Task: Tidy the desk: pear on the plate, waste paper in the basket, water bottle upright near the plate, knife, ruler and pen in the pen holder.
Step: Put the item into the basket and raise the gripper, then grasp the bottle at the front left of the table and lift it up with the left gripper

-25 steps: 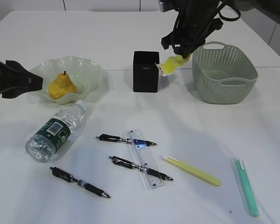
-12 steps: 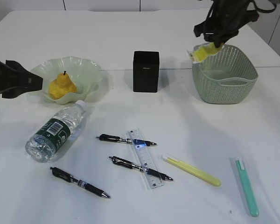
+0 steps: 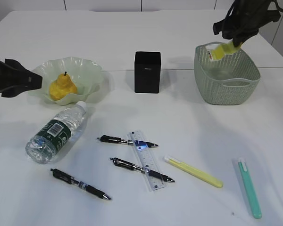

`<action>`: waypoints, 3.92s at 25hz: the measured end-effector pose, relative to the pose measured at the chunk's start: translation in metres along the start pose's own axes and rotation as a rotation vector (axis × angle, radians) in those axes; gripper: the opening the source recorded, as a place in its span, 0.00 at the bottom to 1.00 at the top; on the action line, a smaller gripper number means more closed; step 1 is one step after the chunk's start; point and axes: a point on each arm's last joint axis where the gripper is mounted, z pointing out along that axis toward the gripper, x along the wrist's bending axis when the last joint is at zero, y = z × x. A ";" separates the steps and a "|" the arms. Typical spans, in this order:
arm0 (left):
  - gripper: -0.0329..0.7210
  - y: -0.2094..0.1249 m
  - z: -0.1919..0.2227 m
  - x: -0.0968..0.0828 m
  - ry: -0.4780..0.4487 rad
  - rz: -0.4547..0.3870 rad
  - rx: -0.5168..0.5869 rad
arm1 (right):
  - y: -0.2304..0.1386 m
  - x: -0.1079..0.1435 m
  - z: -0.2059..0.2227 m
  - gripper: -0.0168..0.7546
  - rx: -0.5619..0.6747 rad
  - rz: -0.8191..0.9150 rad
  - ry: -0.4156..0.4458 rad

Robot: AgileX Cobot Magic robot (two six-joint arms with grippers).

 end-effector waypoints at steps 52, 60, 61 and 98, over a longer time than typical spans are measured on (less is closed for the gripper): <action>0.36 0.017 -0.014 0.007 0.121 0.166 -0.154 | 0.001 -0.012 -0.008 0.48 -0.012 0.107 0.021; 0.36 0.022 -0.027 0.004 0.119 0.172 -0.199 | 0.003 -0.015 -0.026 0.48 -0.040 0.118 0.030; 0.36 0.022 -0.029 0.004 0.119 0.172 -0.204 | 0.004 -0.015 -0.026 0.48 -0.041 0.119 0.032; 0.36 0.031 -0.066 -0.006 0.096 0.189 -0.309 | -0.026 -0.040 -0.175 0.48 -0.188 0.157 0.073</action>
